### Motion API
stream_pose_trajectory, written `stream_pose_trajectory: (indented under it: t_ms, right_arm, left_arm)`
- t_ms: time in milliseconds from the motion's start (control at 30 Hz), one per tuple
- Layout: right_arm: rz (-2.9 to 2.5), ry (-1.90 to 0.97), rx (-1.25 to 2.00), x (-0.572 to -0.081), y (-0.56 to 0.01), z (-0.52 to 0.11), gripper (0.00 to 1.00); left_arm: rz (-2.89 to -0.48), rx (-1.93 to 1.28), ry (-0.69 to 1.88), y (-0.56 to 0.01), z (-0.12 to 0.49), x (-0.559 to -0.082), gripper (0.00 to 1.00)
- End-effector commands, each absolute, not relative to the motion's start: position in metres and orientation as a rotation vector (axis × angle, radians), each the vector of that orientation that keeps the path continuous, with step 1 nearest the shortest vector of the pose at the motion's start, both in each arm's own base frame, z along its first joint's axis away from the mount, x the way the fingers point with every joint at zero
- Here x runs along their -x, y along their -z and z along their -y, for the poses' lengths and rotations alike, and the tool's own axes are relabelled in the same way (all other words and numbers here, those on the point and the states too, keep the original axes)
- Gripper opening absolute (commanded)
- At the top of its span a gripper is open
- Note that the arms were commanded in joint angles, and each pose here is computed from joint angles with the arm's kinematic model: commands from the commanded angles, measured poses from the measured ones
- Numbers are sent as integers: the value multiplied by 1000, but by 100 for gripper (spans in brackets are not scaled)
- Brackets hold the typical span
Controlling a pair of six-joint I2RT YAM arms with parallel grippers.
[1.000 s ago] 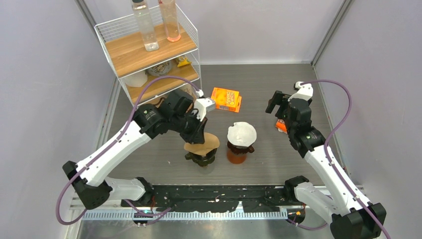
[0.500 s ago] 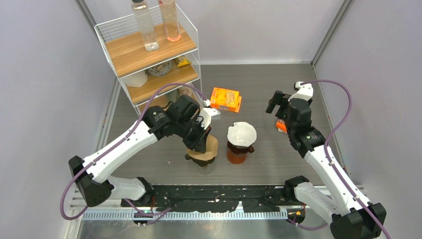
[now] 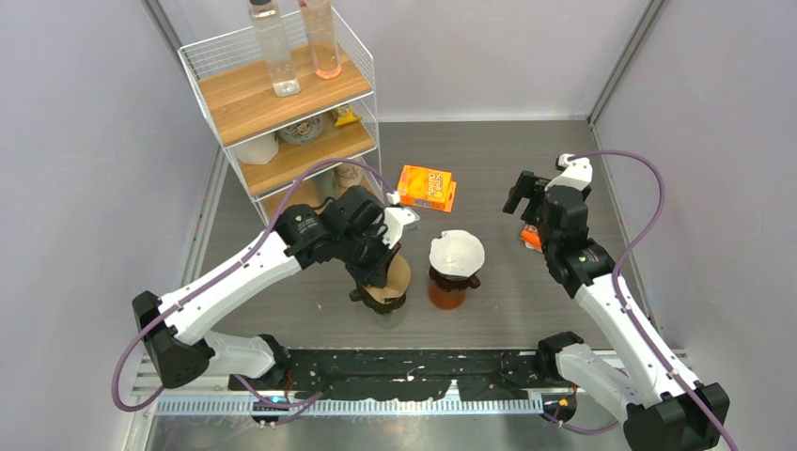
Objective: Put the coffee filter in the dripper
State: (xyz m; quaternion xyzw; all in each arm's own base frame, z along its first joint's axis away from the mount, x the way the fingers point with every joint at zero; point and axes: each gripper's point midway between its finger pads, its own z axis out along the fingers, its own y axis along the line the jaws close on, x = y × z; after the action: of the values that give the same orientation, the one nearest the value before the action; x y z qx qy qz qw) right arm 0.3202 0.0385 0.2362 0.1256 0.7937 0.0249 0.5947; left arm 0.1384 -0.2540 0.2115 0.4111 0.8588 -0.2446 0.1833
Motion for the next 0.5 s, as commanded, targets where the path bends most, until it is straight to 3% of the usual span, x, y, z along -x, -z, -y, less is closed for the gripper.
stream_pose_trajectory:
  t_ms: [0,467]
  right_arm:
    - [-1802,-44,-310,-321,-248,-33,95]
    - [-1801,-45,-308,-321,-248,-33,95]
  left_arm:
    - [-2401,-1161,640,-216,257,-143,6]
    - [-2326,-1084,711,-253,264,-144,17]
